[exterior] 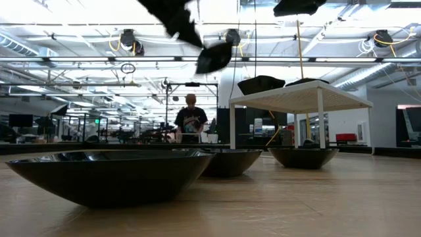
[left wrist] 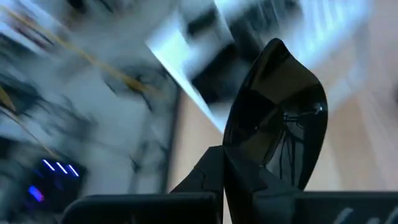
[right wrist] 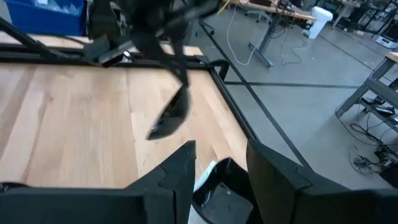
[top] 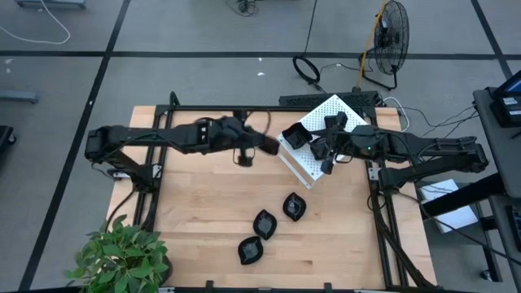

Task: Pick & Place Mini shaped plates
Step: Stack the black leaf shaped plate on top of the black leaf shaped plate on the shelf

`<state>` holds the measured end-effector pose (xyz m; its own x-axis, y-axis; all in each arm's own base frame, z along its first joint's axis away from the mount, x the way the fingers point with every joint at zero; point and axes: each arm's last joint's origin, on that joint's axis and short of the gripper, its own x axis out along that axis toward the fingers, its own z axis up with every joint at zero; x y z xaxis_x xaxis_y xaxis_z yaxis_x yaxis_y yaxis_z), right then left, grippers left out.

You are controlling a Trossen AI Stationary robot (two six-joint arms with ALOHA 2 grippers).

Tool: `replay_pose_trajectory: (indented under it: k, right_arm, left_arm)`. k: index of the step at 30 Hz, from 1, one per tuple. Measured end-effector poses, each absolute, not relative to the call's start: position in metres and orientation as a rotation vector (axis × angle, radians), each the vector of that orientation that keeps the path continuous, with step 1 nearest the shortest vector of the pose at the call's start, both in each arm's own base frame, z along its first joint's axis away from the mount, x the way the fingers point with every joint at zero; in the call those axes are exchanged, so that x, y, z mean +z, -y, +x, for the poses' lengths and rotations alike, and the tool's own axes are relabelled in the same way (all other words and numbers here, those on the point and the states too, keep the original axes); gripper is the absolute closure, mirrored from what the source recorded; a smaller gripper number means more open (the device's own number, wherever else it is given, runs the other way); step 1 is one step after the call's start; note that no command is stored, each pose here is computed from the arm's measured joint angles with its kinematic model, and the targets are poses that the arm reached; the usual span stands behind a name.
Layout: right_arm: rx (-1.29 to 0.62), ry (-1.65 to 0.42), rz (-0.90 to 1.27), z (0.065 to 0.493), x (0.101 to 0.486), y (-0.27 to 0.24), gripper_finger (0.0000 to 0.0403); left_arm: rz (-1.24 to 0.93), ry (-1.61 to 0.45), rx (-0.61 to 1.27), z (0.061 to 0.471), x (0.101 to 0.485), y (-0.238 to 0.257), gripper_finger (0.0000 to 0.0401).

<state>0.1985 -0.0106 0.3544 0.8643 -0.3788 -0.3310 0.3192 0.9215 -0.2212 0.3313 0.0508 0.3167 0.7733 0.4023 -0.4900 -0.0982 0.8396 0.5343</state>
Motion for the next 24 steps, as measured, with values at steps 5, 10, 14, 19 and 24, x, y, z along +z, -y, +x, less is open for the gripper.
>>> replay_pose_trajectory:
  k: [5,10,14,19,24]
  right_arm:
    - [-0.367,-0.316,-0.186,0.211,0.344,0.011,0.0273]
    - [-0.417,-0.215,-0.247,0.219,0.331,0.012,0.0273]
    - [-0.512,-0.167,-0.270,0.219,0.316,0.014,0.0273]
    - [-0.491,-0.042,-0.256,0.222,0.299,0.013,0.0273]
    - [-0.482,-0.033,-0.237,0.227,0.288,0.016,0.0247]
  left_arm:
    - [0.640,-0.395,0.338,0.341,0.342,-0.048,0.0400]
    - [0.715,-0.279,0.419,0.345,0.354,-0.050,0.0400]
    - [0.776,-0.267,0.523,0.344,0.360,-0.052,0.0400]
    - [0.770,-0.263,0.545,0.344,0.361,-0.054,0.0400]
    - [0.766,-0.264,0.544,0.344,0.361,-0.054,0.0401]
